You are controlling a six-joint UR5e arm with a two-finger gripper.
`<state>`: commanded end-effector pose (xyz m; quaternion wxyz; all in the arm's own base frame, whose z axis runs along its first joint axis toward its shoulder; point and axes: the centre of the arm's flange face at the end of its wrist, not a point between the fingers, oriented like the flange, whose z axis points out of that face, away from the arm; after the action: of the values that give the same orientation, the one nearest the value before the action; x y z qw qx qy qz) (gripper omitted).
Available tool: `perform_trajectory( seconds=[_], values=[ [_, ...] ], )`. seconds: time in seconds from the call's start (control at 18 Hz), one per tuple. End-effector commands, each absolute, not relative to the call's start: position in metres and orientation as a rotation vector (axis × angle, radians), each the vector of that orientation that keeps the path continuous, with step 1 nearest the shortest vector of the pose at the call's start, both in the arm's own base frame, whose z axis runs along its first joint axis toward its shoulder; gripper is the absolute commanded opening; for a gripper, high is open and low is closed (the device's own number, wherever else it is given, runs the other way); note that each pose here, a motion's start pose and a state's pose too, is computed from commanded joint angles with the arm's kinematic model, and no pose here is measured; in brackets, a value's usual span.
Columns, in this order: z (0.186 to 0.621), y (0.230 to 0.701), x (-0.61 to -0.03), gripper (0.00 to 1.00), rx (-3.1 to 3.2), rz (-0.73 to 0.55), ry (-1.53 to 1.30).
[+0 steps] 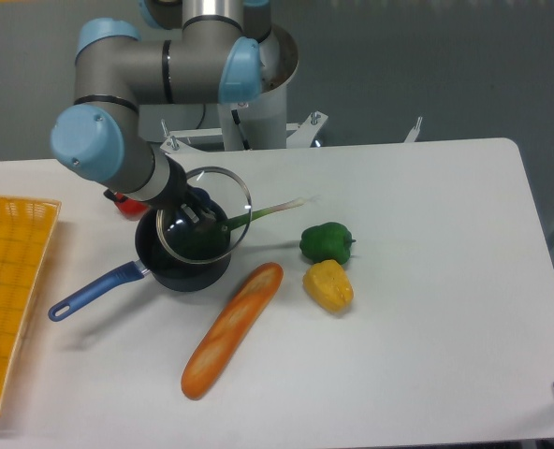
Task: Close the pot lid
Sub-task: 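Lower the glass lid onto the saucepan rim beside the green onion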
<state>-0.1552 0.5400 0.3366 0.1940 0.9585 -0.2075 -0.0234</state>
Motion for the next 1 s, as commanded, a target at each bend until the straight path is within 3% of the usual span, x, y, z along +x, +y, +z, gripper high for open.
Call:
perform_trajectory(
  seconds=[1.0],
  values=[
    [0.305,0.557,-0.136,0.45,2.701,-0.093,-0.508]
  ],
)
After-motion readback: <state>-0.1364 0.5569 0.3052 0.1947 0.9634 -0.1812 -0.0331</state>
